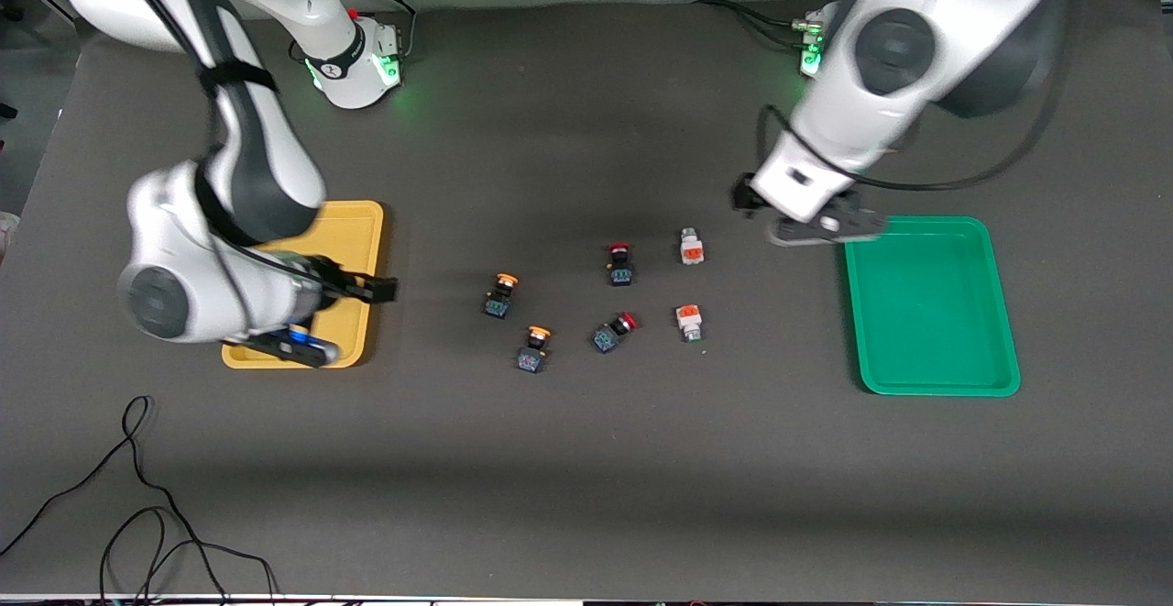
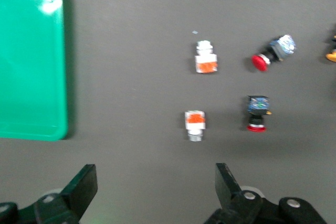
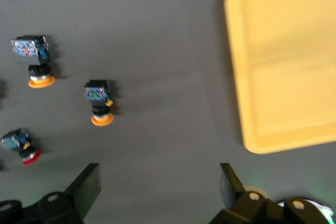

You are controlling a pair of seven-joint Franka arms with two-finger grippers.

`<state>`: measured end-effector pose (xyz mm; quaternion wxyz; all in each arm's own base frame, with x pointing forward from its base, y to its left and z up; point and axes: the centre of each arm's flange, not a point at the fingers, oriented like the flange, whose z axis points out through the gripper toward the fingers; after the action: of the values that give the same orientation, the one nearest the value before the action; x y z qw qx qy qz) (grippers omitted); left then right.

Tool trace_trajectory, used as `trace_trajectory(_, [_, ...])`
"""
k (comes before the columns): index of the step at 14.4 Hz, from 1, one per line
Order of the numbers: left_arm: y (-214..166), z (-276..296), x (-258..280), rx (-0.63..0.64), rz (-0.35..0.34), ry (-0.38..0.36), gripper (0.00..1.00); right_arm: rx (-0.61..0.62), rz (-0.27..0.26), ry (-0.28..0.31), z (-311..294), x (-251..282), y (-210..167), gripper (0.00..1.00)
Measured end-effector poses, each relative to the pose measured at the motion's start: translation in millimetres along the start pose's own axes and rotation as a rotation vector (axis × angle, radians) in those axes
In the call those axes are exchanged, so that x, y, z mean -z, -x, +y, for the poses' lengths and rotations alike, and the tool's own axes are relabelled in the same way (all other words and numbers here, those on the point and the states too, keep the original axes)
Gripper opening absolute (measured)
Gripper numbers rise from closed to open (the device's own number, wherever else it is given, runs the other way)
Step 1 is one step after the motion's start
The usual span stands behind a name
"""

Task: Place green and yellow buttons in trays
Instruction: 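Approach yellow buttons with the right gripper while the left gripper approaches green buttons, then grasp a yellow button with the right gripper while the left gripper grasps green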

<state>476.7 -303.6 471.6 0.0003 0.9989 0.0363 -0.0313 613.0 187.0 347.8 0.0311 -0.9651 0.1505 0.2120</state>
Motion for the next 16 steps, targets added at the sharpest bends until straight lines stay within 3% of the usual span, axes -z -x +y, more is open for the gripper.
trace_trajectory(3, [29.7, 35.7, -13.8, -0.009, 0.004, -0.002, 1.0, -0.039, 0.026, 0.019, -51.4, -58.2, -4.4, 1.0])
trace_trajectory(6, [28.0, 41.8, -39.0, 0.045, 0.002, 0.0, 1.0, -0.071, 0.036, 0.023, -71.2, -103.5, -16.3, 1.0])
trace_trajectory(10, [19.4, 48.8, -131.3, 0.066, 0.003, 0.013, 1.0, -0.097, 0.043, -0.006, -89.0, -139.2, -23.4, 1.0])
trace_trajectory(15, [14.2, 47.9, -231.6, 0.058, -0.008, 0.004, 1.0, -0.077, 0.045, 0.022, -119.4, -193.9, -11.8, 0.98])
trace_trajectory(16, [13.3, 48.0, -244.7, 0.058, -0.011, 0.004, 1.0, -0.073, 0.043, 0.031, -122.4, -205.9, -8.9, 0.93])
